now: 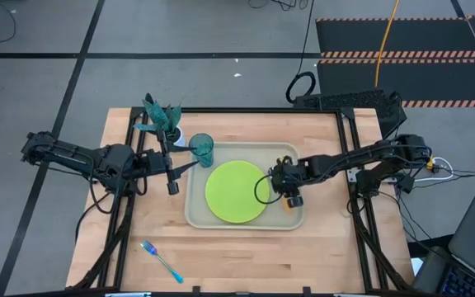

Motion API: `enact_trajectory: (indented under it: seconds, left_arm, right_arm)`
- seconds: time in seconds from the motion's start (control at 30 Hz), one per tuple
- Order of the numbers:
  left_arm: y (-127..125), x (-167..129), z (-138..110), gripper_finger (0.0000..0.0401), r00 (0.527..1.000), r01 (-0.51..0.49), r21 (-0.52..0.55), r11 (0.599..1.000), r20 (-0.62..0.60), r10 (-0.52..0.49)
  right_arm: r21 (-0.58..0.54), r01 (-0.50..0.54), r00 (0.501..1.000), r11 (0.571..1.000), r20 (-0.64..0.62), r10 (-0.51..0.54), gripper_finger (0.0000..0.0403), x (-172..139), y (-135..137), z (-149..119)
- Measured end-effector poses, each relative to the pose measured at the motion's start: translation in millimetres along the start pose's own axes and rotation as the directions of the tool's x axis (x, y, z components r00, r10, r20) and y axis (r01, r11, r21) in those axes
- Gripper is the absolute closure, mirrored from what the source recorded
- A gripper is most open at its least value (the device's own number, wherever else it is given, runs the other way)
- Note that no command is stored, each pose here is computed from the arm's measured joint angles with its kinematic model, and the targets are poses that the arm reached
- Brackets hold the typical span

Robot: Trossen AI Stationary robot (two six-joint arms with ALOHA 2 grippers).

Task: Pick and place plate/cup/fork/spoon on tray
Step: Put the orange spoon to the right side of the green plate on the food tray

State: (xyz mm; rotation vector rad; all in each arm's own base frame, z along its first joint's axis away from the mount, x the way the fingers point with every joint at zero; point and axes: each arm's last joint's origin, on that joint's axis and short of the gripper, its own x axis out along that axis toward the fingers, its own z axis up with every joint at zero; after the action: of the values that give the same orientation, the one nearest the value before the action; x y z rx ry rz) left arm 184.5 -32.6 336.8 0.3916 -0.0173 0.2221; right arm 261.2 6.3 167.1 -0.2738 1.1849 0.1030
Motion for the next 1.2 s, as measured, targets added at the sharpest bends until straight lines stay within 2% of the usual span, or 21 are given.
enact_trajectory:
  seconds: [0.17, 0.37, 0.6, 1.2]
  left_arm:
    - [0.0, 0.0, -0.1, 0.0229, 1.0, 0.001, 0.0, 1.0, -0.001, -0.001]
    - [-0.1, 0.0, -0.1, 0.0229, 1.0, 0.001, 0.001, 1.0, -0.001, -0.001]
    - [-0.3, 0.1, -0.7, 0.0229, 1.0, 0.003, 0.003, 1.0, -0.007, -0.003]
    - [-0.2, 0.1, -0.6, 0.0229, 1.0, 0.003, 0.003, 1.0, -0.007, -0.003]
  right_arm:
    - [-0.077, -0.055, 0.998, 0.996, 0.014, 0.056, 0.0229, 0.0, 1.5, 0.4]
    - [-0.012, -0.084, 0.996, 0.996, 0.004, 0.084, 0.0229, 4.3, 4.4, -0.8]
    - [-0.023, -0.096, 0.995, 0.995, -0.007, 0.096, 0.0229, 18.2, 17.6, -7.0]
    - [0.009, -0.07, 0.998, 0.998, 0.009, 0.07, 0.0229, 19.0, 17.3, -5.7]
